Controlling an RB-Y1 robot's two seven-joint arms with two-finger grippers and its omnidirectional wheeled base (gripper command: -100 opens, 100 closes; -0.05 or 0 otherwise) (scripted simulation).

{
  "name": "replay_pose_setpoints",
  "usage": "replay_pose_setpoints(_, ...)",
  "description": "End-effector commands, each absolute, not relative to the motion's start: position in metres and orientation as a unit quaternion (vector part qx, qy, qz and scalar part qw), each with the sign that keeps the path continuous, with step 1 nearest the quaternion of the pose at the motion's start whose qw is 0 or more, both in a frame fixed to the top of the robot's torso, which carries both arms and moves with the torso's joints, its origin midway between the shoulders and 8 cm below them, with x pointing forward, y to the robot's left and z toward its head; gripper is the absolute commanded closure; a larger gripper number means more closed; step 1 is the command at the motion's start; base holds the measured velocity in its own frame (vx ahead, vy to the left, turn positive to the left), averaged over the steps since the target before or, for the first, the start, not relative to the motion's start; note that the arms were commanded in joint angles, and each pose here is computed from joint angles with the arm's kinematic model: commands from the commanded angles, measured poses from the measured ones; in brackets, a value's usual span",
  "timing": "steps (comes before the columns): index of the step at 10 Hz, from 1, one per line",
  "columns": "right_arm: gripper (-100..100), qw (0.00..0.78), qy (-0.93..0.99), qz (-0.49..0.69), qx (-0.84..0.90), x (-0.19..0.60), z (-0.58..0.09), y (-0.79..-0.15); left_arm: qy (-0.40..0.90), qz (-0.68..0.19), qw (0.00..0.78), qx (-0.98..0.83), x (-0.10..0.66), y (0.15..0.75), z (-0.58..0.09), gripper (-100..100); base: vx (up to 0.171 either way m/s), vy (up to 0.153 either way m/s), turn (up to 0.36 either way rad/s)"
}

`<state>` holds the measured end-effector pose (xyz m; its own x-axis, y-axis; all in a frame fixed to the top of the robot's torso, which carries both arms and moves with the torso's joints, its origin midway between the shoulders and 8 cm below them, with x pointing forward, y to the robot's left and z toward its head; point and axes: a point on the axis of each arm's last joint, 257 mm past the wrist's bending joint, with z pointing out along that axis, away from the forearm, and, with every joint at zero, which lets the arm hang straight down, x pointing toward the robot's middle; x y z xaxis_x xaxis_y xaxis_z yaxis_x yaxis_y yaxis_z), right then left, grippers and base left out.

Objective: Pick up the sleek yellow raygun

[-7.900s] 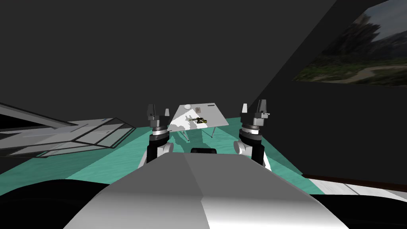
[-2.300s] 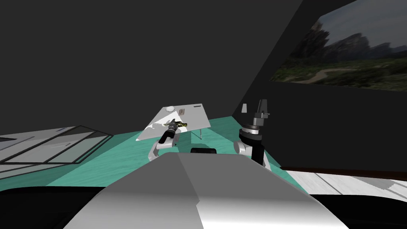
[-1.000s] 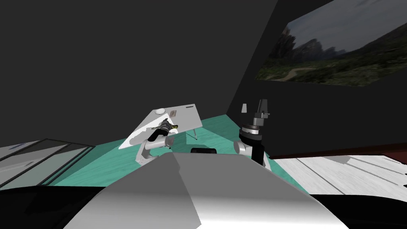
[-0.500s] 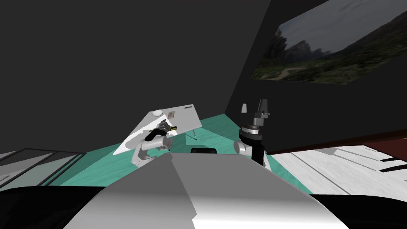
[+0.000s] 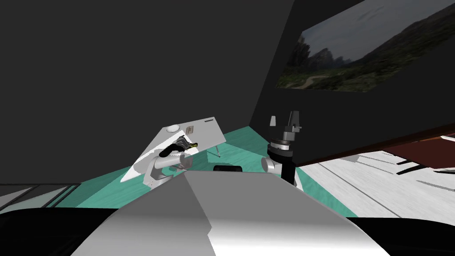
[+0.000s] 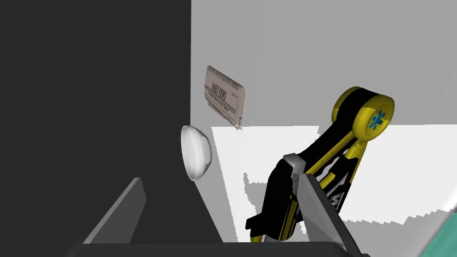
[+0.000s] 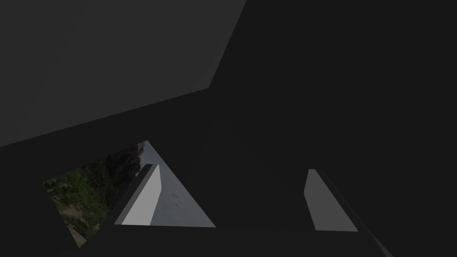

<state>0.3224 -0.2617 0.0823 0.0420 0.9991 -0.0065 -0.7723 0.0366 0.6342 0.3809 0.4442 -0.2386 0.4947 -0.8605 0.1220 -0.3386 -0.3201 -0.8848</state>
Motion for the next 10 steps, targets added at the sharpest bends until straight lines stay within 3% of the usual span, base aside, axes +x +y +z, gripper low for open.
replay_pose_setpoints(1,0,0.680,0.235,0.651,0.241,0.322,0.082,-0.262,0.395,-0.295,0.414,-0.765,0.374,0.445,-0.245,-100,-0.004,0.096,-0.121)
replay_pose_setpoints(10,0,0.680,0.235,0.651,0.241,0.322,0.082,-0.262,0.382,-0.240,0.362,-0.816,0.339,0.451,-0.273,-100,-0.023,0.107,-0.120)
